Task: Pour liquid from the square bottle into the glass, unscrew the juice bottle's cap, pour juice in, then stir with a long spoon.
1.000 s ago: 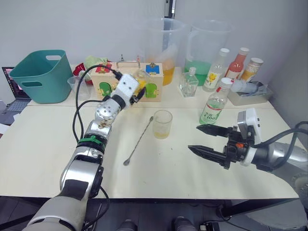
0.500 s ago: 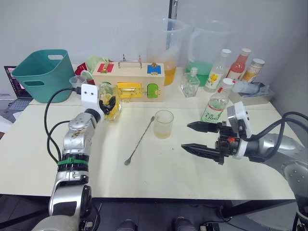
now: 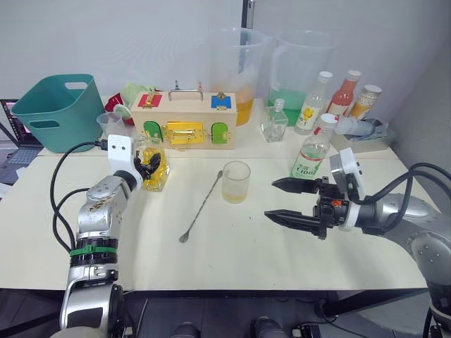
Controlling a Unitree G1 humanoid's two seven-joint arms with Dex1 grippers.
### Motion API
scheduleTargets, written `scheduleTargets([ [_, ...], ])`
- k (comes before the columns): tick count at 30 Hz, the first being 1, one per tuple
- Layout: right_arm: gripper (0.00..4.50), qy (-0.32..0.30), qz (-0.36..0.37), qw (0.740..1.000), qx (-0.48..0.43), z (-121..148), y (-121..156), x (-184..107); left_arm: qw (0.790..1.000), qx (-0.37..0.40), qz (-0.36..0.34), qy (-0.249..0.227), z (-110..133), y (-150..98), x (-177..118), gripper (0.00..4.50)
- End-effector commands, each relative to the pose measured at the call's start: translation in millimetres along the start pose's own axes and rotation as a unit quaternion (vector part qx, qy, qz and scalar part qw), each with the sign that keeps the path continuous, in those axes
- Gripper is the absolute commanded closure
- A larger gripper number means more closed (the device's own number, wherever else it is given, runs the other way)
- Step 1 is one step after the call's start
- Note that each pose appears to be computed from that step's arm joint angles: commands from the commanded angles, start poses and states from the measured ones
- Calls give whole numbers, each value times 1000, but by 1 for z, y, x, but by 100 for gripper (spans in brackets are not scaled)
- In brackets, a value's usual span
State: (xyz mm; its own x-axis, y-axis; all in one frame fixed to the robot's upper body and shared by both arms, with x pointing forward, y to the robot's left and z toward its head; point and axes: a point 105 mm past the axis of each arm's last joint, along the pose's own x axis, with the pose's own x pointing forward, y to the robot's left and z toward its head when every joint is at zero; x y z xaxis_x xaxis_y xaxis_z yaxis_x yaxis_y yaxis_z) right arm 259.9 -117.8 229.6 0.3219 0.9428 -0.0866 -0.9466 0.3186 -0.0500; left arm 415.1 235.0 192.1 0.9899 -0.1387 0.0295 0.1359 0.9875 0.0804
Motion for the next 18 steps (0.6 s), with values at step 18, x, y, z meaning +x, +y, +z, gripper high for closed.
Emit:
scheduleTargets([
  [18, 0, -9, -10, 1000, -22, 12, 0, 0, 956, 51, -135, -257, 133, -36, -29, 3],
])
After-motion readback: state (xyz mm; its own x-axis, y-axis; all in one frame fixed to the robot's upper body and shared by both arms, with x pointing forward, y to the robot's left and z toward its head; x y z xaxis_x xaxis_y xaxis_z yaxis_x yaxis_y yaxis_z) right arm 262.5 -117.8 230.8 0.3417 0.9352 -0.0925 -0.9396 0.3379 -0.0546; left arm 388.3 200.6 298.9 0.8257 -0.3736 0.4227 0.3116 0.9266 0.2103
